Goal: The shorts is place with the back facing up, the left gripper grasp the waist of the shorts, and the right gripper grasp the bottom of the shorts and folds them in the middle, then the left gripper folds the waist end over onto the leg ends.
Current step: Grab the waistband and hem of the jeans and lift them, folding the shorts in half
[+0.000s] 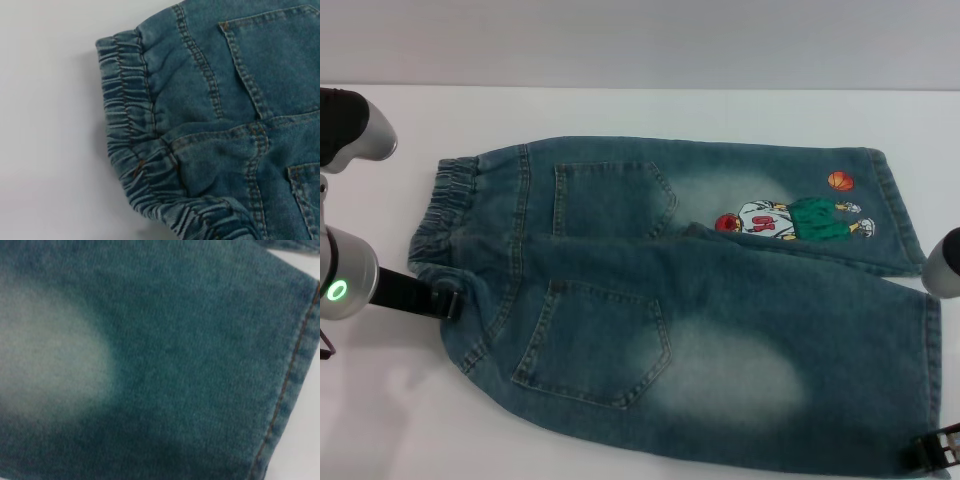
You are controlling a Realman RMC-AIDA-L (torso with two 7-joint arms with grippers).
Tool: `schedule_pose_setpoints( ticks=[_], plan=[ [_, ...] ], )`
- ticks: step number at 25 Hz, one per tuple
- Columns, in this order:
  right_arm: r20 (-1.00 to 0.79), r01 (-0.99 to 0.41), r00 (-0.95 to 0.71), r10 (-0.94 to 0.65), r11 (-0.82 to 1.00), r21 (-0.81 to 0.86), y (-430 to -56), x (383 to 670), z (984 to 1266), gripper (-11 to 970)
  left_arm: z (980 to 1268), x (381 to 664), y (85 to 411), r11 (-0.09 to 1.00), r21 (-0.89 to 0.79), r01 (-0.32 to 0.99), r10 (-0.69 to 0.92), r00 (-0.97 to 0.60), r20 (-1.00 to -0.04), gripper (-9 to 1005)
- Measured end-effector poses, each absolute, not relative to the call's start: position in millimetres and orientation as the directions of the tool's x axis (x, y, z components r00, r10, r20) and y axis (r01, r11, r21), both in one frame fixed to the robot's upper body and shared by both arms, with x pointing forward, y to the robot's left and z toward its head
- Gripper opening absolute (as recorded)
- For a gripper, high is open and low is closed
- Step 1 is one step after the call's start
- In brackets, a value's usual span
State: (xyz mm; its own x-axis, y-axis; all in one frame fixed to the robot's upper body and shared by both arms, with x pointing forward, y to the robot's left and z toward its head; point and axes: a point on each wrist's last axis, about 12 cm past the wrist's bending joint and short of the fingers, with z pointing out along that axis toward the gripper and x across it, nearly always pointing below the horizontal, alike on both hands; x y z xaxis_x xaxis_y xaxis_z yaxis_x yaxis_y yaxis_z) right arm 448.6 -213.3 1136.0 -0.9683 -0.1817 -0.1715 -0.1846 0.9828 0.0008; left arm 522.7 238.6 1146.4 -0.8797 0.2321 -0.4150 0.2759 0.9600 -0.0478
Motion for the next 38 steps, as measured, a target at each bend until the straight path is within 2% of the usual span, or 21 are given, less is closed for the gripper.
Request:
schedule_pose_setpoints(
  ticks=[2, 7, 21, 26, 38],
  plan=[
    [-0.164, -0.185, -0.969, -0.183, 0.983, 0.000, -213.3, 448.9, 1134.5, 570, 1146.0, 522.9, 238.6, 0.960, -0.047, 0.277, 0.233, -0.880, -0.414, 210],
    [-0.166, -0.193, -0.967, -0.191, 0.981, 0.000, -211.8, 448.7, 1135.0, 365, 1146.4, 523.5, 238.3, 0.959, -0.046, 0.280, 0.236, -0.878, -0.417, 210],
    [-0.204, -0.232, -0.952, -0.229, 0.973, -0.009, -206.8, 450.1, 1141.0, -2, 1147.6, 524.1, 237.3, 0.958, -0.045, 0.283, 0.239, -0.875, -0.422, 210],
    [-0.229, -0.279, -0.930, -0.289, 0.957, -0.075, -200.0, 448.1, 1146.8, 18, 1147.3, 524.6, 236.4, 0.957, -0.045, 0.287, 0.243, -0.875, -0.418, 210],
    [-0.208, -0.278, -0.935, -0.288, 0.958, -0.077, -198.4, 445.2, 1146.0, 433, 1145.3, 524.2, 236.5, 0.956, -0.046, 0.289, 0.246, -0.878, -0.410, 209]
  ],
)
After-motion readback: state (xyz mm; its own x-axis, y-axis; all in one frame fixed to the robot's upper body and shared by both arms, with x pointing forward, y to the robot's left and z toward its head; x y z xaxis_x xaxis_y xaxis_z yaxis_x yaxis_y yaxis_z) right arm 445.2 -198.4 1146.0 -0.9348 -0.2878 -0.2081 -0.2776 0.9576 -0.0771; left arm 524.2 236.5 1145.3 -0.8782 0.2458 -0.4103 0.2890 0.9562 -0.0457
